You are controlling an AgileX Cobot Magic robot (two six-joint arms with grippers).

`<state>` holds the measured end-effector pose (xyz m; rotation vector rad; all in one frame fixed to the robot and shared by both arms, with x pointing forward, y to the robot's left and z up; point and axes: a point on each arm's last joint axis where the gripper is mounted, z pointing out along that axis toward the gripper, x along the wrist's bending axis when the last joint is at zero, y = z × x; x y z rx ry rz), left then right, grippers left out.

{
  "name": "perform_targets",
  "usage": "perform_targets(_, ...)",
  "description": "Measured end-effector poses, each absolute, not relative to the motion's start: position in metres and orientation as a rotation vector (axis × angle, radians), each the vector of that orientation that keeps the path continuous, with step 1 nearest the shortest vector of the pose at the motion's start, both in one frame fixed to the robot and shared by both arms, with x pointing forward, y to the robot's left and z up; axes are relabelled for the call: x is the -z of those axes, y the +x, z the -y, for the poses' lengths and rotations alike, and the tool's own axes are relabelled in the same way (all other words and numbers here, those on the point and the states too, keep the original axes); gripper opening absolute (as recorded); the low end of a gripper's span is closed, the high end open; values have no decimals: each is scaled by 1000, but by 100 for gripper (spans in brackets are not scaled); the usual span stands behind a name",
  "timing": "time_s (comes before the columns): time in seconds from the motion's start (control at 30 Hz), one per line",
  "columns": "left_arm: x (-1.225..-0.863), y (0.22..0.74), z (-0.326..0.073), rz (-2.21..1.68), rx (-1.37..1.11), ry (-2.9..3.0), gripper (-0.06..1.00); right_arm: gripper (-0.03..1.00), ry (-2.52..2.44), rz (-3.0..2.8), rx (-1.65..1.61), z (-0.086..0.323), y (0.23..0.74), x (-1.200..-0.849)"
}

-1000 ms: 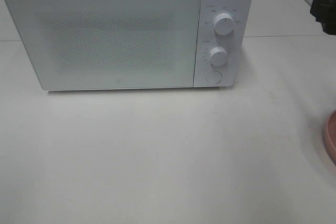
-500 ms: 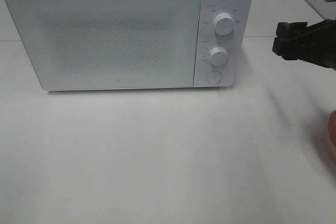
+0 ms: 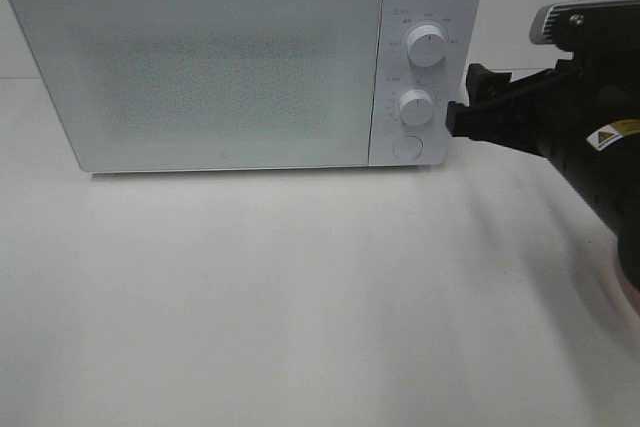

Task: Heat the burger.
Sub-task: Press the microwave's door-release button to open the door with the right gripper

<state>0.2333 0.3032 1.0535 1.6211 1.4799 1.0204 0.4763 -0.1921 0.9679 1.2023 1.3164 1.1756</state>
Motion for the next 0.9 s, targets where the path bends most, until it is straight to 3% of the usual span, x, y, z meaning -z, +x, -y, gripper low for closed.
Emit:
perform_targets(0.33,-1054,233,-303,-1480,-1020,1621,93,75,1232,-1341,-1141,167,462,-947)
perform_targets(0.5,-1054,233,-303,-1480,-1020,1621,93,70,1337,-1322,-1239,156,456,-939)
perform_targets(0.77,-1054,233,-303,-1480,-1020,1621,93,48,1716,-1063,-1517,153,456,-931)
perform_targets(0.83,-1054,233,-303,-1480,-1020,1621,93,35,1855,-935,-1618,153,456,-929)
perform_targets(0.87,-1054,233,-303,-1480,-1020,1621,93,35,1855,-935,-1618,153,456,-929)
perform_targets(0.9,-1054,233,-303,-1480,-1020,1621,93,27,1952,-823,-1699,153,456,-930)
